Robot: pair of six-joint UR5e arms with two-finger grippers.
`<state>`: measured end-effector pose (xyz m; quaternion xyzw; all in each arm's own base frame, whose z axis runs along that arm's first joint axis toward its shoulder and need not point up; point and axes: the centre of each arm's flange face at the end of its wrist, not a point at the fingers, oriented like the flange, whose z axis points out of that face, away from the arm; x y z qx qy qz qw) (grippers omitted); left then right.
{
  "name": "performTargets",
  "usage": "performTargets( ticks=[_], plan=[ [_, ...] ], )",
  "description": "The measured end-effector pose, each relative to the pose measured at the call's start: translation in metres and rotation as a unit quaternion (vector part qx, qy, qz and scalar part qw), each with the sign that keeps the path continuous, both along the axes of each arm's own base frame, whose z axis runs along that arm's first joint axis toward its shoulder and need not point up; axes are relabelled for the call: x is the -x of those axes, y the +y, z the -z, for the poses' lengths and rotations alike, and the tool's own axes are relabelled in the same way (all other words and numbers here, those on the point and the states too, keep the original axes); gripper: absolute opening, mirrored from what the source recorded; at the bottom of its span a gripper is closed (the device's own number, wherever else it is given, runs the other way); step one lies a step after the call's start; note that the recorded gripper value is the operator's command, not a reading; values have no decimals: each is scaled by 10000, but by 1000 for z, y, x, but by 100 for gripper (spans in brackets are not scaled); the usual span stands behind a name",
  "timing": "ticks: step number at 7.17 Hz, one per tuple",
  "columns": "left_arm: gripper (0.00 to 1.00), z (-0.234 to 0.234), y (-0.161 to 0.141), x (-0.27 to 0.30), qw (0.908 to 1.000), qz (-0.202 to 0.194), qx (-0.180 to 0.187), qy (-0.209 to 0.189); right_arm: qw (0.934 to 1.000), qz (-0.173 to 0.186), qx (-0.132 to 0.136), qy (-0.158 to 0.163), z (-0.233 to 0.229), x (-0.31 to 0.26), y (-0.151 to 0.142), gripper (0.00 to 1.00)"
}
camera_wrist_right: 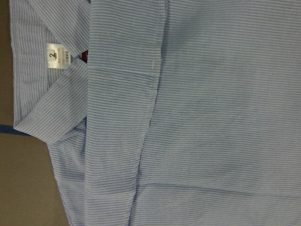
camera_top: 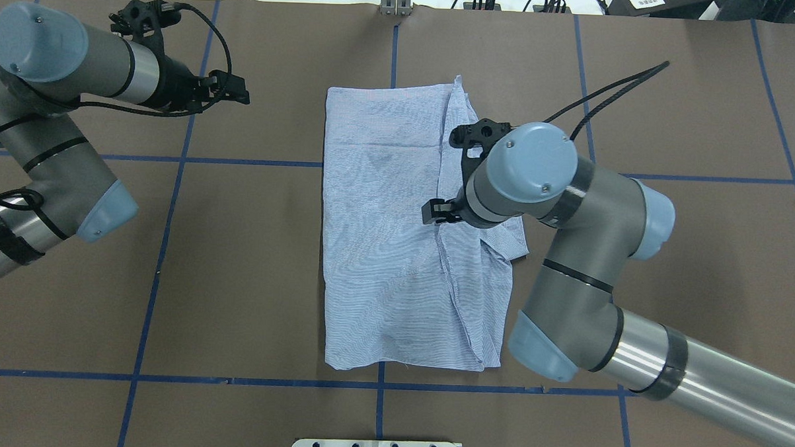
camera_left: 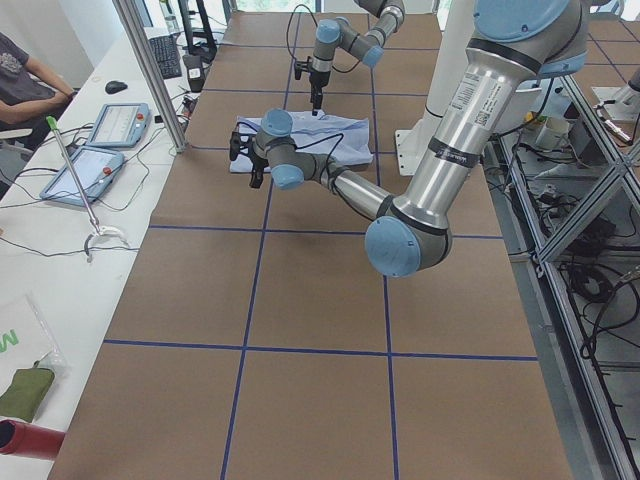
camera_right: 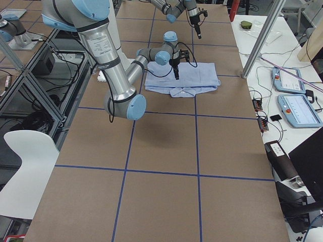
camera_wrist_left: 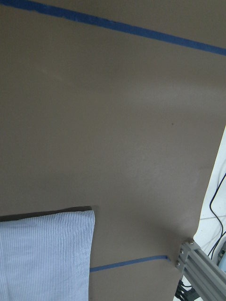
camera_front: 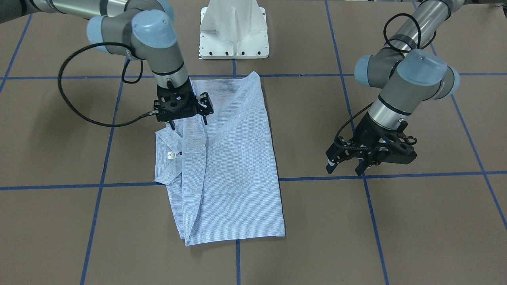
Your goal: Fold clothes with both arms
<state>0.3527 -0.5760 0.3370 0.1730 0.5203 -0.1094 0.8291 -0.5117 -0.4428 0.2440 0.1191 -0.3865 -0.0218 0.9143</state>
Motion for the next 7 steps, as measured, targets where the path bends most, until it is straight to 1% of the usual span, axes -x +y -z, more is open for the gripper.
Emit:
performTargets(
  ticks=[2, 4, 7],
  plan=[
    [100, -2, 3, 1, 10000, -21, 1, -13, 9996, 53, -50, 272, -8, 26, -6, 100],
    [100, -2, 4, -1, 10000, -32, 19, 0, 9988, 85, -118, 471, -17, 45, -3, 100],
    [100, -1, 5, -4, 10000, -38, 26, 30, 9964, 132, -123, 823, -22, 60, 5, 100]
  ],
)
